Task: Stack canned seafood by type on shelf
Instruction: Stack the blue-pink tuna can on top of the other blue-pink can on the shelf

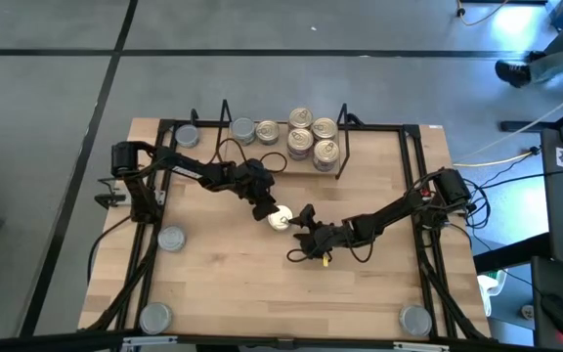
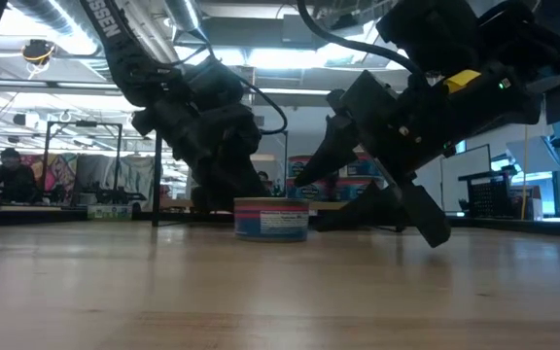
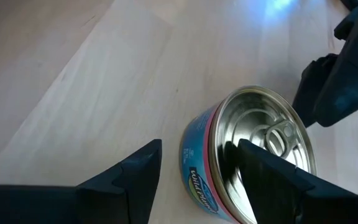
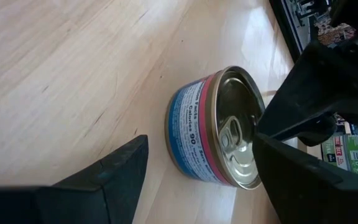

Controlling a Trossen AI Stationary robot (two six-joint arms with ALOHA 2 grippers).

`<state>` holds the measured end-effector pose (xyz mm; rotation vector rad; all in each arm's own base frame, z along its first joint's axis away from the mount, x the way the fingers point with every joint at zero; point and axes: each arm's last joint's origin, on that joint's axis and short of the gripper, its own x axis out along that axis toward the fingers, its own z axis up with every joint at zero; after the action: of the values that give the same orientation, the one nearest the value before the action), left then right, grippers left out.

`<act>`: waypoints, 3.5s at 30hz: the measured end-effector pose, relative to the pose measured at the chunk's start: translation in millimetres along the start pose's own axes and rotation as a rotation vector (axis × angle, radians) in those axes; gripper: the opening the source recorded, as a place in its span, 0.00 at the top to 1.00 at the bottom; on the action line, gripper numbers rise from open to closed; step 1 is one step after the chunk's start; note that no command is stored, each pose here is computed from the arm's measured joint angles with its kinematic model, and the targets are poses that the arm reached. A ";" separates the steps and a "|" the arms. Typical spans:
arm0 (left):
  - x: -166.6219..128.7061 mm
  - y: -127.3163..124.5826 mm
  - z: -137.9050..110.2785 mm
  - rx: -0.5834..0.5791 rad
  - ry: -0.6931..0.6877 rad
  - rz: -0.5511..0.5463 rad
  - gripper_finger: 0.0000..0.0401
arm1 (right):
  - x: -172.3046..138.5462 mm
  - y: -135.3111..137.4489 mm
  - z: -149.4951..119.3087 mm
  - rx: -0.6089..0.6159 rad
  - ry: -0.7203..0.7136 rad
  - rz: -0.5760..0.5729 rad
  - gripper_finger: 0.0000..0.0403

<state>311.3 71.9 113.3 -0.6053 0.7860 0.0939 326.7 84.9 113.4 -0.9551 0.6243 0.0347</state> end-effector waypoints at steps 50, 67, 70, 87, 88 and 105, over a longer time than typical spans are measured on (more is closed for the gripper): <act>6.6 -28.8 -12.6 0.544 -0.055 0.060 0.96 | -0.2 -1.3 3.0 0.078 -0.048 0.011 0.29; 4.9 -20.0 -9.3 0.462 -0.065 0.074 0.99 | 4.5 -2.2 -5.9 -0.081 0.042 -0.019 0.29; 5.0 -20.1 -9.4 0.462 -0.066 0.073 0.99 | 9.4 -2.3 -8.7 -0.093 0.061 -0.036 0.29; 5.3 -19.7 -9.6 0.459 -0.066 0.072 0.98 | 28.5 -16.4 -18.9 -0.088 0.141 -0.044 0.30; 5.6 -19.2 -10.7 0.457 -0.056 0.075 0.99 | 28.9 -17.0 -19.8 -0.077 0.144 -0.046 0.31; -0.6 -22.5 -8.8 0.446 -0.062 0.073 0.97 | 25.9 -20.1 -16.7 0.017 0.105 -0.043 0.52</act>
<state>312.0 48.6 119.6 -0.1508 0.7387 0.0024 345.9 53.9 108.3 -0.9577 0.6989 -0.0595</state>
